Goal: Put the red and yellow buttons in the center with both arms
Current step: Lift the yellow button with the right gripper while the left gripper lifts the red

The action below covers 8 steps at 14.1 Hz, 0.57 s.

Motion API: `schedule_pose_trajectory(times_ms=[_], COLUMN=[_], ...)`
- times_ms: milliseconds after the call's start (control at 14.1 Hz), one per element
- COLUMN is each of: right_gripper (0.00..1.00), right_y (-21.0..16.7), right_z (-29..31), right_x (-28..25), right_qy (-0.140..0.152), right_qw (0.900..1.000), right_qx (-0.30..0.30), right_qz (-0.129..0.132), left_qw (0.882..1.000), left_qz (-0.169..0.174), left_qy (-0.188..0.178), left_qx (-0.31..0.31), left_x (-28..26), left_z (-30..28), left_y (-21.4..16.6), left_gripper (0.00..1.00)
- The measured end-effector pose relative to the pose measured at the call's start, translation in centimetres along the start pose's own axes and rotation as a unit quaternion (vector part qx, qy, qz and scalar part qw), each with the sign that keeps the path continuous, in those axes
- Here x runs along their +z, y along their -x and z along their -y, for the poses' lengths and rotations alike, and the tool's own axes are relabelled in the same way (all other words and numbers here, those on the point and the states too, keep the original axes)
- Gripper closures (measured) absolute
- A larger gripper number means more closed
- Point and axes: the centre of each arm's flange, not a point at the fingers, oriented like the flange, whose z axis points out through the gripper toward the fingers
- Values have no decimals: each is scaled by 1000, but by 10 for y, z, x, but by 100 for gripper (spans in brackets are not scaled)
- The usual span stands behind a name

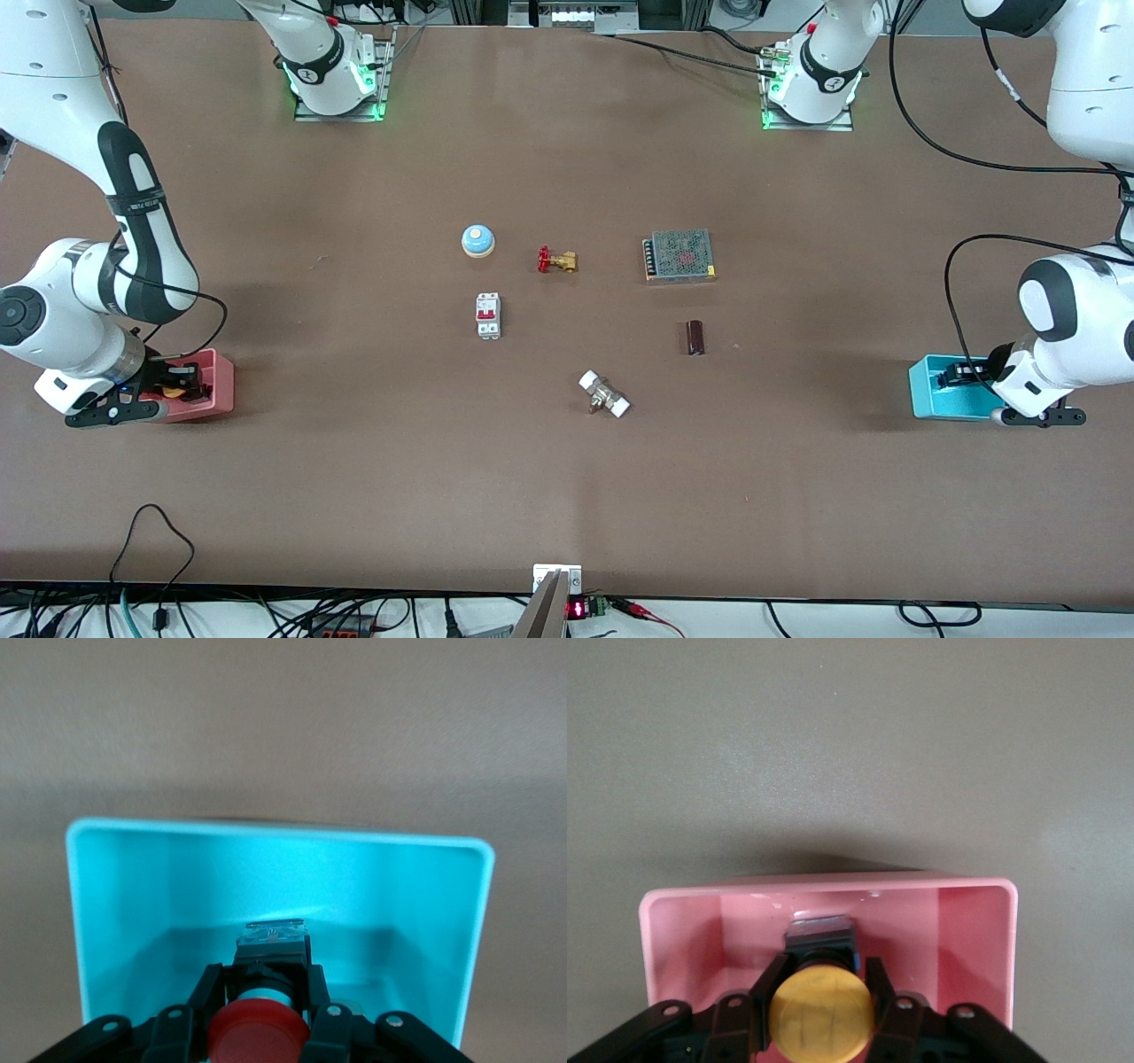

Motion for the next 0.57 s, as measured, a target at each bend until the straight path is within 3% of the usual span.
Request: schedule_pose_trajectory(times_ms=[284, 567], right_gripper=[64, 64], right_y=[0, -1], right_z=[0, 1], right_x=[0, -18], right_qy=[0, -8], right_qw=[1000, 1000], right_qx=[-1, -21], right_qz=[0, 12], left_qw=[1000, 999], left_qz=[-24, 20], left_qy=[-5, -9], left_qx=[18, 36], left_x=[-54, -129], left_z=[-10, -68], left_y=[-8, -1], left_gripper=[58, 58])
